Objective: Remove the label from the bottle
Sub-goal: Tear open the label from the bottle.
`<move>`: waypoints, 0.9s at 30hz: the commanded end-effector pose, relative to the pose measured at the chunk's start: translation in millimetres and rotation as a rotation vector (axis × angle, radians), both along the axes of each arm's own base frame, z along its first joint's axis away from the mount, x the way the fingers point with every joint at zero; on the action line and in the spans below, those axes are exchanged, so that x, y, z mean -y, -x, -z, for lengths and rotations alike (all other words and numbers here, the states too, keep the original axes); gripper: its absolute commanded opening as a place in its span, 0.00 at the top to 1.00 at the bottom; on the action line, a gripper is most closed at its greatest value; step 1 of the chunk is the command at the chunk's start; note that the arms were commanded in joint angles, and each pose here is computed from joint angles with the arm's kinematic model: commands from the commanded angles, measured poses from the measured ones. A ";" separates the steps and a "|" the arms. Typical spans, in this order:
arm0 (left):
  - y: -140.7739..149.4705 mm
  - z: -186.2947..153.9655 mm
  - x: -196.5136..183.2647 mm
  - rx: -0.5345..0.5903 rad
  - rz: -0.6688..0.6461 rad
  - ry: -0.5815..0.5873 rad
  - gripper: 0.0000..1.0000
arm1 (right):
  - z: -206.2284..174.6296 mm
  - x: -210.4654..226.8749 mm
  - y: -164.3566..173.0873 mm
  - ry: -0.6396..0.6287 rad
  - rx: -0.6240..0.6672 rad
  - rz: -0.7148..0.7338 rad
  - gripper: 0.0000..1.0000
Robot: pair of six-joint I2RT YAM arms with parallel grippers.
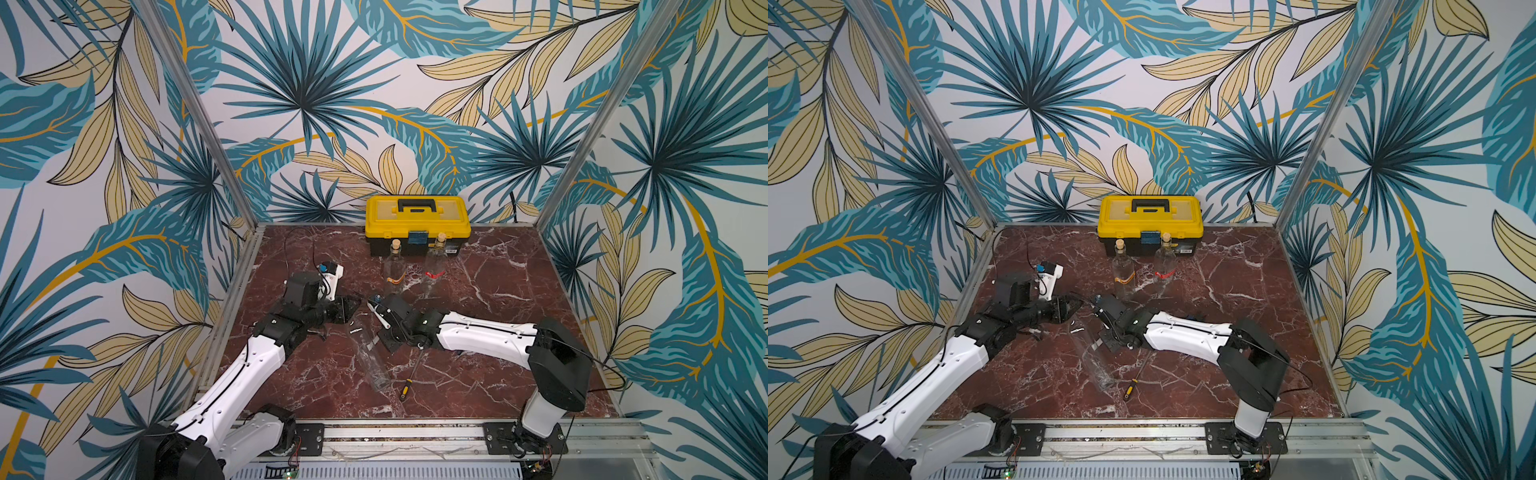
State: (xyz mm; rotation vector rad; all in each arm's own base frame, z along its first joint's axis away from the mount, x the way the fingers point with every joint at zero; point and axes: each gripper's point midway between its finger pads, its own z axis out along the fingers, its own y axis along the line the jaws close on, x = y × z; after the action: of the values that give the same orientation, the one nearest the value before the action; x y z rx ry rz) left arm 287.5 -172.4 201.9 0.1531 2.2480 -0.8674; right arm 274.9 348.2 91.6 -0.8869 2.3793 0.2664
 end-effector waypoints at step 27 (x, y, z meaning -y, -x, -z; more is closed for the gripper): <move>9.1 -23.7 6.8 0.125 0.073 0.025 1.00 | 14.5 -6.0 -8.0 -0.002 -0.023 0.010 1.00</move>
State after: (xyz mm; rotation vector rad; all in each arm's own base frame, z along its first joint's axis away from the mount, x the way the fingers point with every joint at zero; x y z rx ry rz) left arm 280.2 -174.7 215.4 0.2167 2.1816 -0.8850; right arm 277.9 353.6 80.8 -0.8936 2.3941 0.2798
